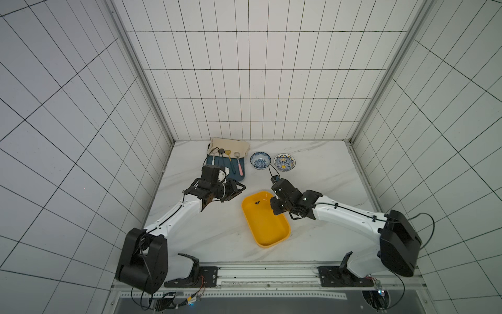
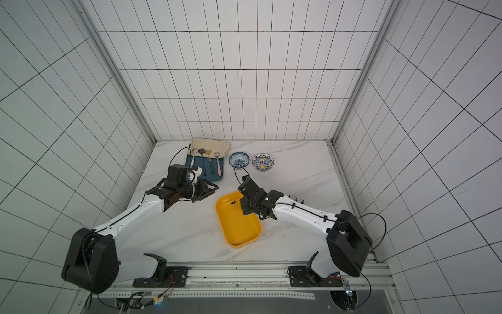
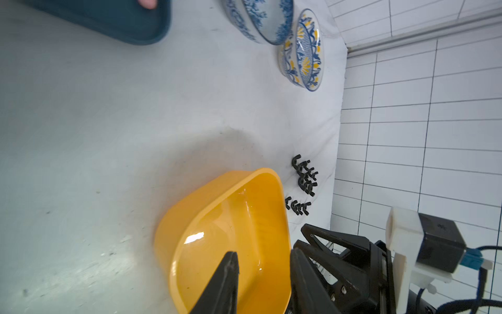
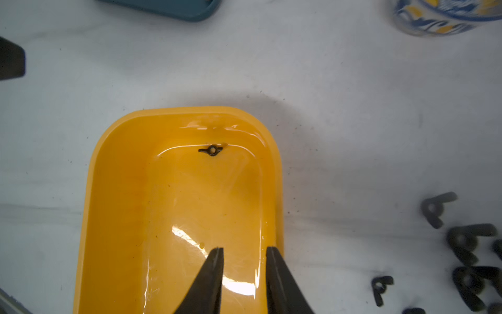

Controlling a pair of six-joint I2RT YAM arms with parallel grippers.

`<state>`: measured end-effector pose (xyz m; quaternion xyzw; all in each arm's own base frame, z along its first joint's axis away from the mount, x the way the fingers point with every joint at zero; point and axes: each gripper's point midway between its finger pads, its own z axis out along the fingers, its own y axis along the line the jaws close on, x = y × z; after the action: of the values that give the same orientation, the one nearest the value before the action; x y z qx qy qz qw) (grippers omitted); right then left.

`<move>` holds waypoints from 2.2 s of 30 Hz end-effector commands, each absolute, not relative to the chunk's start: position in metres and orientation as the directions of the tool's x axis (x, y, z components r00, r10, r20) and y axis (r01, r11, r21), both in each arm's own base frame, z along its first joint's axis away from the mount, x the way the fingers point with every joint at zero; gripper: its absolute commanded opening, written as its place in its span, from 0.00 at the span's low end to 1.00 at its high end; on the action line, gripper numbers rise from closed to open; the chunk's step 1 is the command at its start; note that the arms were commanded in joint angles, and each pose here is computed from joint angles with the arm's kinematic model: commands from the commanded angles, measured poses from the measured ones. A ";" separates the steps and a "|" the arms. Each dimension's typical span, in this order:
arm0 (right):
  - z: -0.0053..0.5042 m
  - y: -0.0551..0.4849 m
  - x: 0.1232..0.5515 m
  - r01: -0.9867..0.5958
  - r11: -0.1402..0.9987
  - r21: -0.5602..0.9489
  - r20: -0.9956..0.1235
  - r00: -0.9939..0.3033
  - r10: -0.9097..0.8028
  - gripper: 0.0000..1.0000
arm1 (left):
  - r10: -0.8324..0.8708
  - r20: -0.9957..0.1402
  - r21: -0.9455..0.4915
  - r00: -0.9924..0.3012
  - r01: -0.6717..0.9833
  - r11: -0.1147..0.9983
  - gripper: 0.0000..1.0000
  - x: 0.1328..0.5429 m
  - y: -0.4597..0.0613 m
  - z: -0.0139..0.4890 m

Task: Take out the wing nut from the storage box
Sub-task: Pick up the wing nut from the storage box.

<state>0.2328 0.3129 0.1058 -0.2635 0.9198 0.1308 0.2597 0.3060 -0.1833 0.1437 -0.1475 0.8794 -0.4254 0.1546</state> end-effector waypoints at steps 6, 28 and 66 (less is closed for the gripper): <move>0.079 0.361 0.237 -0.717 0.692 0.078 -0.503 -0.628 -0.594 0.43 | -0.368 -0.101 -0.784 -0.924 -0.154 0.601 0.35 0.278 -0.174 0.132; 0.040 0.376 0.264 -0.772 0.635 -0.007 -0.438 -0.569 -0.696 0.49 | -0.354 -0.111 -0.789 -0.928 -0.134 0.600 0.35 0.277 -0.173 0.134; 0.036 0.381 0.246 -0.795 0.594 0.125 -0.379 -0.591 -0.712 0.24 | -0.356 -0.098 -0.785 -0.929 -0.148 0.602 0.30 0.278 -0.171 0.125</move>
<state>0.2602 0.3814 0.0279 -0.4196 0.8826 0.1354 0.1632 0.2759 -0.1715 0.1262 -0.1503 0.8868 -0.4215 0.1159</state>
